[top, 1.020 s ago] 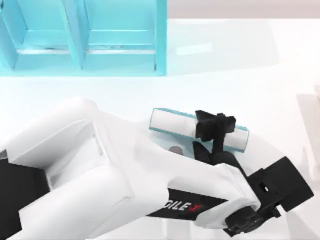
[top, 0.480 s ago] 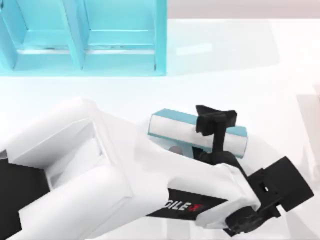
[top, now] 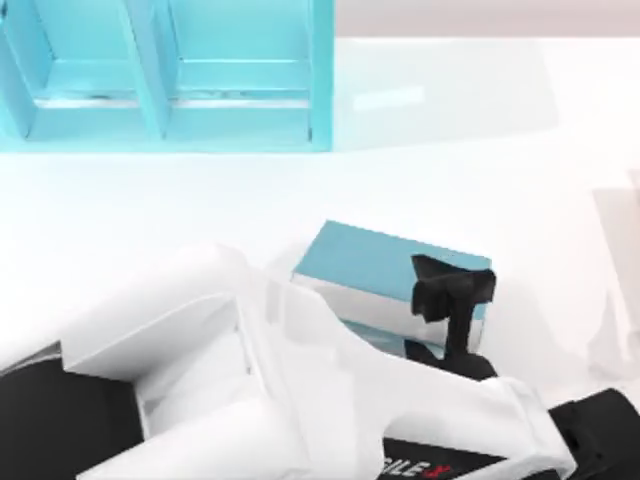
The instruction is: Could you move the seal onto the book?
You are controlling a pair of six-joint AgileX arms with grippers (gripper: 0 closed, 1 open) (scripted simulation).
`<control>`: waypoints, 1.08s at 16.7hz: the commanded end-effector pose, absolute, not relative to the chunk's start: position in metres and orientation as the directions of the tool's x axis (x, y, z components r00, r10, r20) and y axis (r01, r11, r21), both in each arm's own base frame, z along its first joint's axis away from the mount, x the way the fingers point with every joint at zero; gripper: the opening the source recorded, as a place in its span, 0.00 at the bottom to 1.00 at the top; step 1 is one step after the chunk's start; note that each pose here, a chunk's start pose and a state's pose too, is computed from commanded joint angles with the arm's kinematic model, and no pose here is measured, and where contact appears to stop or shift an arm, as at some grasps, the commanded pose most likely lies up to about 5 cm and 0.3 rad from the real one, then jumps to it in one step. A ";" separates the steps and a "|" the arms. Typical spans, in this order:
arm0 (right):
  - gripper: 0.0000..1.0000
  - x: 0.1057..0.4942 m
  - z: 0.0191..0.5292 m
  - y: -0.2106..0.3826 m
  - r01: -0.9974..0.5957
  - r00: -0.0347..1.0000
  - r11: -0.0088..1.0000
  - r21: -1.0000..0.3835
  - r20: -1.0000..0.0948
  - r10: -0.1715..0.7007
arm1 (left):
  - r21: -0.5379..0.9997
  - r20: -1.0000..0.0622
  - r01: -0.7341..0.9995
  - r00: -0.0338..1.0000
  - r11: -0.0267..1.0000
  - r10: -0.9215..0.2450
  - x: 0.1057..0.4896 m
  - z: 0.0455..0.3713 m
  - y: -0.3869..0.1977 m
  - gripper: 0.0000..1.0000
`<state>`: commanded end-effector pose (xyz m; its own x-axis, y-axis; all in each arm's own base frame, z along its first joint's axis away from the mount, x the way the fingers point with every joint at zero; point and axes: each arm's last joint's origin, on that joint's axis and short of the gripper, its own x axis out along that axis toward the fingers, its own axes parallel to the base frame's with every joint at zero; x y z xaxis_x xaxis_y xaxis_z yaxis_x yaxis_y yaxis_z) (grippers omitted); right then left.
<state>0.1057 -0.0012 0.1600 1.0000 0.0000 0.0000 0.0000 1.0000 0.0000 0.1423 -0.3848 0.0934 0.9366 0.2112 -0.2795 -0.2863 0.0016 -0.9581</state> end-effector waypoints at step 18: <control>1.00 0.106 0.160 -0.001 0.000 1.000 1.000 0.000 0.000 0.000 | -0.964 -0.253 -0.265 0.936 0.019 0.244 0.033 0.113 -0.370 1.00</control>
